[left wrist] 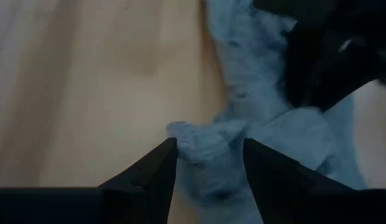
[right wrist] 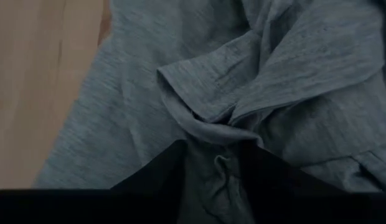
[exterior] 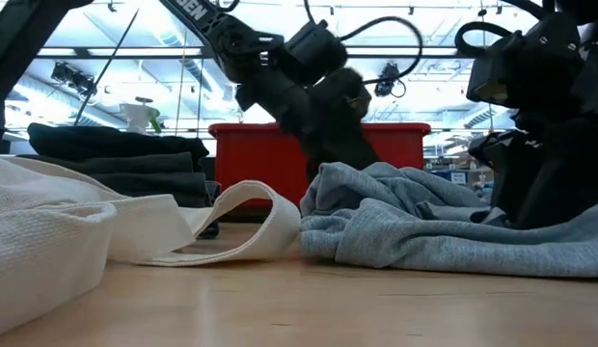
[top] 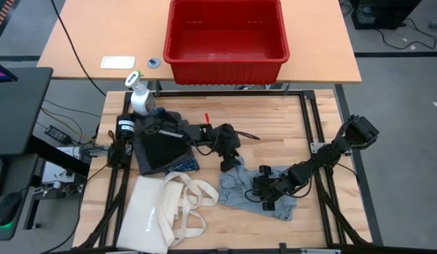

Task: Fold Laundry from Bin
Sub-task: Fold the gray shirt

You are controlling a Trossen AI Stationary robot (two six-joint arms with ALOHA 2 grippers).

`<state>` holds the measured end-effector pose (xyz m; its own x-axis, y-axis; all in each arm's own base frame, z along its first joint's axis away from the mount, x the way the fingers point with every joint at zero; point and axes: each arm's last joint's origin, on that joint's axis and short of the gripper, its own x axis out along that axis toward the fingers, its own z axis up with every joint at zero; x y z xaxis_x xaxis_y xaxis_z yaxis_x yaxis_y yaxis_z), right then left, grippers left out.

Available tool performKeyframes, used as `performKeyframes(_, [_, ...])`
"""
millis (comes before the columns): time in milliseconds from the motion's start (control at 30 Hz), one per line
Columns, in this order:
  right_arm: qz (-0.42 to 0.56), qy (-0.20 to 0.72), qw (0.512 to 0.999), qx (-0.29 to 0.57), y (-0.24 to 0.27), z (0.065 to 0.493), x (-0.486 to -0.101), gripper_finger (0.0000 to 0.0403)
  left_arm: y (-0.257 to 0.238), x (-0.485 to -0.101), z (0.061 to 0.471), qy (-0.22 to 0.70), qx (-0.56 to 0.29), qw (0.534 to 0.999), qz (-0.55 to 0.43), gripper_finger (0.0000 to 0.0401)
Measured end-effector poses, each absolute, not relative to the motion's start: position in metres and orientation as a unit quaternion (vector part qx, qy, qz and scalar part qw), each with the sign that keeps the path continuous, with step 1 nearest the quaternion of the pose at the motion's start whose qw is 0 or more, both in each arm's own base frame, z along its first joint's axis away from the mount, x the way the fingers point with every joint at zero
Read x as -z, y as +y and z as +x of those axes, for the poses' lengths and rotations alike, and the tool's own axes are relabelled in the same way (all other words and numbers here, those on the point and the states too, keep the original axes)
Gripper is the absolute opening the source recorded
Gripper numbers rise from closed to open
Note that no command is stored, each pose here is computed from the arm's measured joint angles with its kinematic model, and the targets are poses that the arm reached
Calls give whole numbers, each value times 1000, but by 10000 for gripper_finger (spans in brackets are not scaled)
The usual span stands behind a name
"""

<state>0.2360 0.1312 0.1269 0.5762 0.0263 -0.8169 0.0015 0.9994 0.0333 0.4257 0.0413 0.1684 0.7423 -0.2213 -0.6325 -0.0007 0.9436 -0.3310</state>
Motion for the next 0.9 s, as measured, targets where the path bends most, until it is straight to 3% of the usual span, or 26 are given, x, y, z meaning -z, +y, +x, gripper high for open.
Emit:
performKeyframes(200, [10,457,890,-1,131,236,-127,159,34,-169,442,348,68,922,-155,206])
performKeyframes(333, [9,454,891,-3,131,237,-127,159,35,-159,447,386,52,909,-146,193])
performKeyframes(467, [8,454,891,-3,131,236,-127,159,36,-153,448,393,61,910,-118,144])
performKeyframes(633, [3,454,891,-4,131,236,-127,159,33,-160,446,386,88,915,-77,23])
performKeyframes(900, [-8,443,896,17,130,237,-128,159,6,-223,425,327,233,916,23,10])
